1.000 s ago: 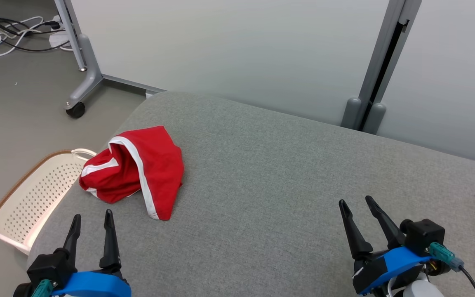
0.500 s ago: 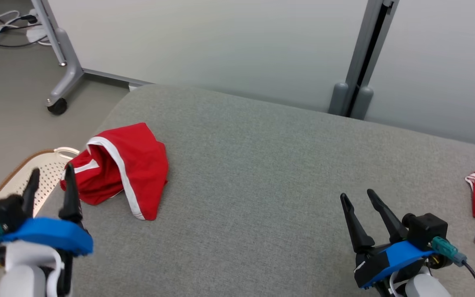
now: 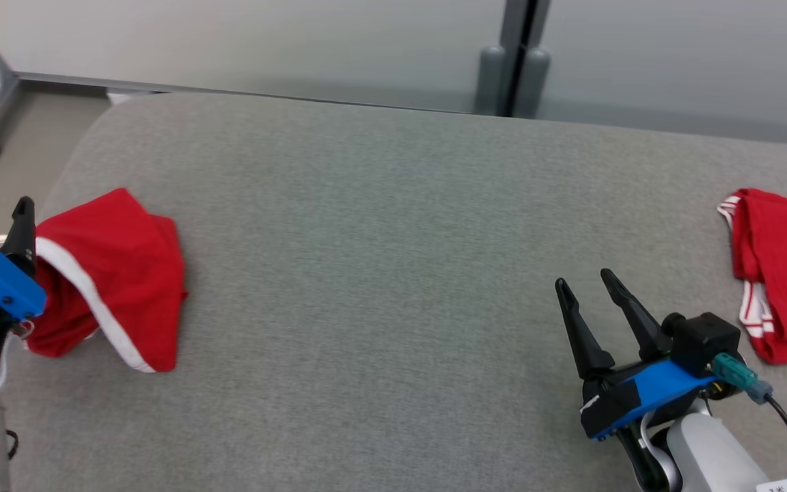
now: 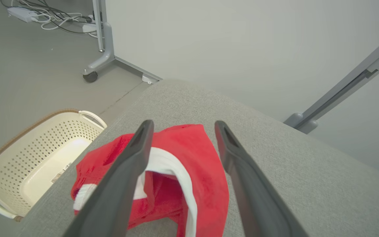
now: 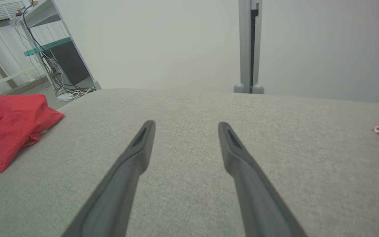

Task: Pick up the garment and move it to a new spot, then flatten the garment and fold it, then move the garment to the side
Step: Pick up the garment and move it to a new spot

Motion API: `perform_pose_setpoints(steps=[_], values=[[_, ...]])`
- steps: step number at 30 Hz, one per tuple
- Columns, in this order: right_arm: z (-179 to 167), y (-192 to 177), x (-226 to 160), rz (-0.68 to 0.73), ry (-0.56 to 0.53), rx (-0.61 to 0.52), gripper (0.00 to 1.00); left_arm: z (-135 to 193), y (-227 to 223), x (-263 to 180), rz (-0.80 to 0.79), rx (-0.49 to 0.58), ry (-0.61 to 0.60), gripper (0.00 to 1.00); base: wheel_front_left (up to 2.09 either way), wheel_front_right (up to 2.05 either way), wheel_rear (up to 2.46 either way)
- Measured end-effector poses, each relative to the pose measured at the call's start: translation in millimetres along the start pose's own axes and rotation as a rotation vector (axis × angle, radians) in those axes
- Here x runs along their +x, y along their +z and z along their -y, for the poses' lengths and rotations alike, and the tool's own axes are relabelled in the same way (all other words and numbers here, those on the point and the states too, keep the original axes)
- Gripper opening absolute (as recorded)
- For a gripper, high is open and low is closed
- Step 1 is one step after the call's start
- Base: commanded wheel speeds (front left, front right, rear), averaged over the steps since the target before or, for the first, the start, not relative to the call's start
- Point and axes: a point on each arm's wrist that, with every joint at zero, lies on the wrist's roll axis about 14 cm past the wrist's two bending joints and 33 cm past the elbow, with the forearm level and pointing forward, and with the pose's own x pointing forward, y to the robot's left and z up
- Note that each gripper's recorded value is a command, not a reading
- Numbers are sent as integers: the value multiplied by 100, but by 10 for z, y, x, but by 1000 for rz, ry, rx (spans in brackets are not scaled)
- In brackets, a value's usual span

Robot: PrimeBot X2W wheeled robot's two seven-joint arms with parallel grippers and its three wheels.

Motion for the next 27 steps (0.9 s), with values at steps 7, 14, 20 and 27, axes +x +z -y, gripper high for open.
perform_pose_setpoints(steps=[7, 14, 20, 27], values=[[362, -46, -100, -13, -87, -3, 100, -106, -548, 360, -298, 16, 49, 100, 0, 0, 0], [547, -16, -218, -8, -145, -2, 100, -152, -971, 382, -505, 46, 72, 0, 0, 0, 0], [501, 84, -241, 16, -142, -6, 100, -121, -912, 342, -480, 47, 56, 0, 0, 0, 0], [356, 254, -277, 59, -121, -9, 100, -5, -565, 259, -361, 106, 2, 0, 0, 0, 0]])
